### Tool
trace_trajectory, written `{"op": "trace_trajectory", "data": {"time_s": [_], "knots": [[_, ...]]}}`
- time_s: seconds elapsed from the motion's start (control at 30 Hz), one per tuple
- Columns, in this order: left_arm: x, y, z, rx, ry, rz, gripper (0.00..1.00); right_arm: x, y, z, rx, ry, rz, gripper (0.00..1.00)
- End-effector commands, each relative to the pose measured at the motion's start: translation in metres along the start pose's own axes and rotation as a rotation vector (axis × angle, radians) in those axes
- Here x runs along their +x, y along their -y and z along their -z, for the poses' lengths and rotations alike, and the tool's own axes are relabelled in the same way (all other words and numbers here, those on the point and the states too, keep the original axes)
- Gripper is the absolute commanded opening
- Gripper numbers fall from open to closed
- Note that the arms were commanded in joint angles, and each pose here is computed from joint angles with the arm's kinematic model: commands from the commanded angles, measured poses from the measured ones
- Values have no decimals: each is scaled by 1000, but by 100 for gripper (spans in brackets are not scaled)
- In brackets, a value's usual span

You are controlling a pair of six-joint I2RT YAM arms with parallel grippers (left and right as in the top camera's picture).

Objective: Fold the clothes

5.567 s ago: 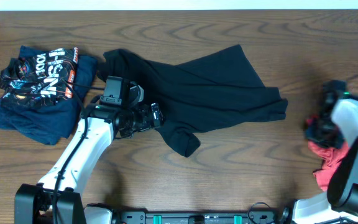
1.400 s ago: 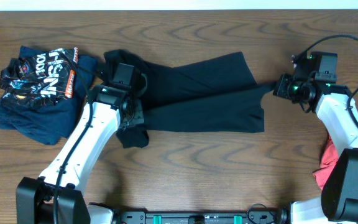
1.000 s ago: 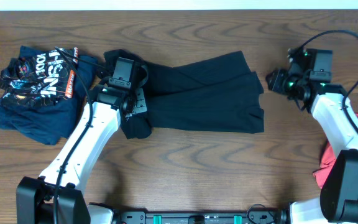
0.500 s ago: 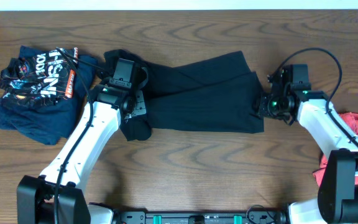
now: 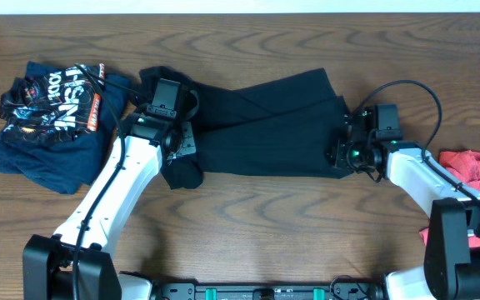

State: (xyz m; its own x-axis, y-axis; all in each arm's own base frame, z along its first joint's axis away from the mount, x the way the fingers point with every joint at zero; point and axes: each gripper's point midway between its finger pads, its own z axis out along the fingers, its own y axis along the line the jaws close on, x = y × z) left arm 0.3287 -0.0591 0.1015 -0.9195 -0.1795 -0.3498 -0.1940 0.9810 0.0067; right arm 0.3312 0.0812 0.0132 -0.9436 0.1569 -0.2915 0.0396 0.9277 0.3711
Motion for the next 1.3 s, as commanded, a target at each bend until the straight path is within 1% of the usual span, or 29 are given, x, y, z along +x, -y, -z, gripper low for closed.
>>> {"op": "trace_trajectory", "data": {"time_s": [0.0,0.2,0.4,0.57,0.63,0.73,0.83,0.93,1.27], "knots": [[2,-4,-3,-23,-6,-16,6,3,-16,1,-44,-3,27,38],[2,-4,-3,-23,-6,-16,6,1,-17,0,-38,10,37,37],[2,-4,-3,-23,-6,-16,6,0,-2,-4,37,15,31,38],[2,-4,-3,-23,-6,-16,6,0,1,-14,37,8,11,38],[2,-4,-3,-23,-6,-16,6,0,0,-16,28,6,7,32],[2,-4,-3,-23,-6,-16,6,-3,-2,-16,18,19,12,19],[2,-4,-3,-23,-6,-16,6,-6,-4,-16,12,32,16,13],[2,-4,-3,-23,-6,-16,6,-9,-4,-16,10,41,19,2],[4,-5,-3,-27,-13,-18,6,-23,-4,-11,2,90,19,1]]}}
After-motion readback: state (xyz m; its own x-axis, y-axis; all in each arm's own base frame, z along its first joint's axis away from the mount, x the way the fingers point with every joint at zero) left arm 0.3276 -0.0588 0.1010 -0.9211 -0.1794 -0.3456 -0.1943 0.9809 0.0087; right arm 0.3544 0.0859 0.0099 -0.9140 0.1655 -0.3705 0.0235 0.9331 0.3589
